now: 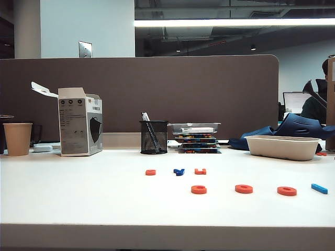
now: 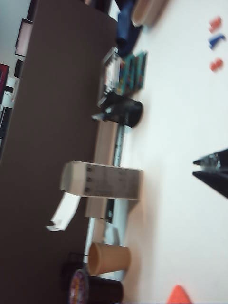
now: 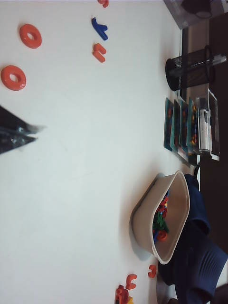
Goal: Select the appropriate letters from the row of letter magnets placed on the table to arrange into the word "cool".
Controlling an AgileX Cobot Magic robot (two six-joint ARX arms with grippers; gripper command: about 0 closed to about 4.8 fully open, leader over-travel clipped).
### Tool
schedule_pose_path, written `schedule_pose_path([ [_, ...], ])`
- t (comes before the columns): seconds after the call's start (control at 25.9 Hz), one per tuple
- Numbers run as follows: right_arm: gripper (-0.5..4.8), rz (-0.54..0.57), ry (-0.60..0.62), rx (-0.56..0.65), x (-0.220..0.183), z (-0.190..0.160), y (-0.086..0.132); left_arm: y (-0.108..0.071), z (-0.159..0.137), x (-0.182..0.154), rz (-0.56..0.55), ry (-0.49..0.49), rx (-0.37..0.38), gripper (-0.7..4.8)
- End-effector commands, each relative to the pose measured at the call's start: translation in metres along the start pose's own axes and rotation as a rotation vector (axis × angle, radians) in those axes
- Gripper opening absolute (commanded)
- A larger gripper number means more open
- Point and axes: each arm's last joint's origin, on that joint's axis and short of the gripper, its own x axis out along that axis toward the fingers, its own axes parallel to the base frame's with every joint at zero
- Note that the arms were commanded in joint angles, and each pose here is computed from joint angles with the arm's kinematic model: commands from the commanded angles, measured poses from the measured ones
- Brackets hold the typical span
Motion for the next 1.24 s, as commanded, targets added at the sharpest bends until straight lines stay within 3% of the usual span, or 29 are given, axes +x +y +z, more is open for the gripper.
schedule_pose_path([
  [0.04, -0.02, -0.004, -0.045, -0.034, 0.002, -0.002, 0.0, 0.008, -0.028, 0.017, 0.021, -0.019, 0.032, -0.05],
  [0.39, -0.02, -0.031, -0.033, -0.076, 0.003, -0.006, -0.001, 0.019, -0.074, 0.033, 0.017, -0.061, 0.06, -0.05],
  [0.54, -0.01, -0.031, -0.032, -0.08, 0.004, -0.008, -0.001, 0.019, -0.073, 0.033, 0.024, -0.066, 0.082, -0.05],
  [0.66, 0.01, -0.03, -0.032, -0.08, 0.004, -0.008, -0.001, 0.019, -0.074, 0.033, 0.024, -0.058, 0.042, -0.05],
  [1.24, 0.0, -0.027, -0.03, -0.079, 0.004, -0.008, -0.001, 0.019, -0.074, 0.033, 0.024, -0.058, 0.04, -0.05],
])
